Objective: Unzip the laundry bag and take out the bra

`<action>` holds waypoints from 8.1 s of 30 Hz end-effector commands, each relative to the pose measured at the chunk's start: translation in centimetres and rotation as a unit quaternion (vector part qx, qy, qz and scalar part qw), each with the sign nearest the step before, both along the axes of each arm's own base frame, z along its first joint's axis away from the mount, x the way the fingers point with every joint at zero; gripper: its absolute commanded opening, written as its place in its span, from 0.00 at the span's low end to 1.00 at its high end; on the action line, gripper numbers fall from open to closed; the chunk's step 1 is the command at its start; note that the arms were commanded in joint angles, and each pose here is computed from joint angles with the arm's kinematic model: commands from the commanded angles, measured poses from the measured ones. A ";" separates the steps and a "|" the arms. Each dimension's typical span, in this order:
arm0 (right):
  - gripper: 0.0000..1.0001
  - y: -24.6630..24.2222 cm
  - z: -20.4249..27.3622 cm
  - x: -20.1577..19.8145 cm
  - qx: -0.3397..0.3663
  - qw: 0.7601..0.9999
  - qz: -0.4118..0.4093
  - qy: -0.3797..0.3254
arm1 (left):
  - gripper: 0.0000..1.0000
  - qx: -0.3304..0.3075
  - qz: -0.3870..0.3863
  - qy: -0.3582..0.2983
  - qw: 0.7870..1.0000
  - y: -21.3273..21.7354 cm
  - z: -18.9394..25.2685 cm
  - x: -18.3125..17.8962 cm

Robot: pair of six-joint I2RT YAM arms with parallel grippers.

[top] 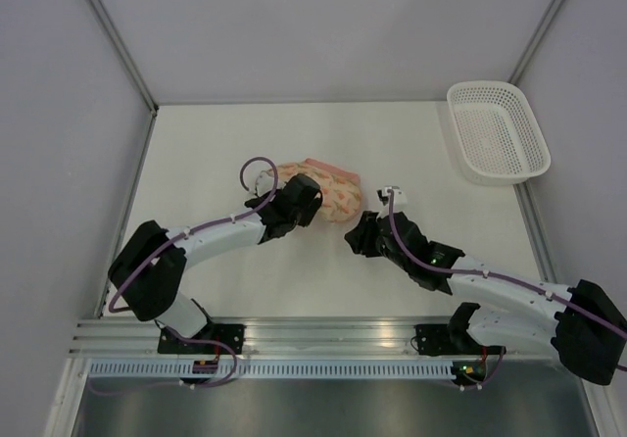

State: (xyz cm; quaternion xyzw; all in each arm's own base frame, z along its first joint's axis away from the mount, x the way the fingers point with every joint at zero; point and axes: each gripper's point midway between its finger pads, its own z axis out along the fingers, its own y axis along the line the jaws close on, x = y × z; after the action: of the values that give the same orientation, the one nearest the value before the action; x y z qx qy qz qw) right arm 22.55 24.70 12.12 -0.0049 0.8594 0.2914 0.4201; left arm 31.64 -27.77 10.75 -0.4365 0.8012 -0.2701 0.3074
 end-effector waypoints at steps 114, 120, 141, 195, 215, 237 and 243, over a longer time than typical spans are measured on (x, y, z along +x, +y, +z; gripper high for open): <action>0.00 -1.8 -1.6 -0.3 -0.138 0.984 -0.028 -0.107 | 0.02 -0.129 -0.303 -0.070 0.942 3.3 1.0 -3.0; 0.01 -1.9 -1.8 -0.4 -0.142 0.984 -0.025 -0.103 | 0.02 -0.156 -0.377 -0.095 0.908 3.1 1.5 -3.9; 0.00 -4.5 -1.4 0.3 -0.212 0.969 -0.069 -0.104 | 0.02 -0.114 -0.524 -0.106 0.837 4.0 1.0 -7.7; 0.01 2.8 -3.4 -2.7 -0.150 0.987 0.023 -0.047 | 0.96 -0.006 -0.265 -0.084 0.960 12.0 4.9 -12.0; 0.00 17.8 2.1 -5.5 0.031 0.965 0.254 -0.054 | 0.99 -0.157 -0.152 -0.034 0.975 11.8 1.3 -14.9; 0.00 17.9 1.1 -5.5 0.017 0.960 0.272 -0.060 | 1.00 -0.185 -0.033 -0.013 0.982 11.3 1.4 -8.9; 0.00 17.5 0.8 -5.2 0.008 0.962 0.264 -0.063 | 0.61 -0.194 -0.034 -0.032 0.980 10.2 2.5 -7.4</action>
State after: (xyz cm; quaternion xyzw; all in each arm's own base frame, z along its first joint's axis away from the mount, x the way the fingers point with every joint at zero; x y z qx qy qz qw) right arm 16.57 41.16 10.96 -0.2474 0.8177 0.3792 0.3553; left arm 21.39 -16.69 8.60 -0.4573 0.7787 -0.3876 0.1854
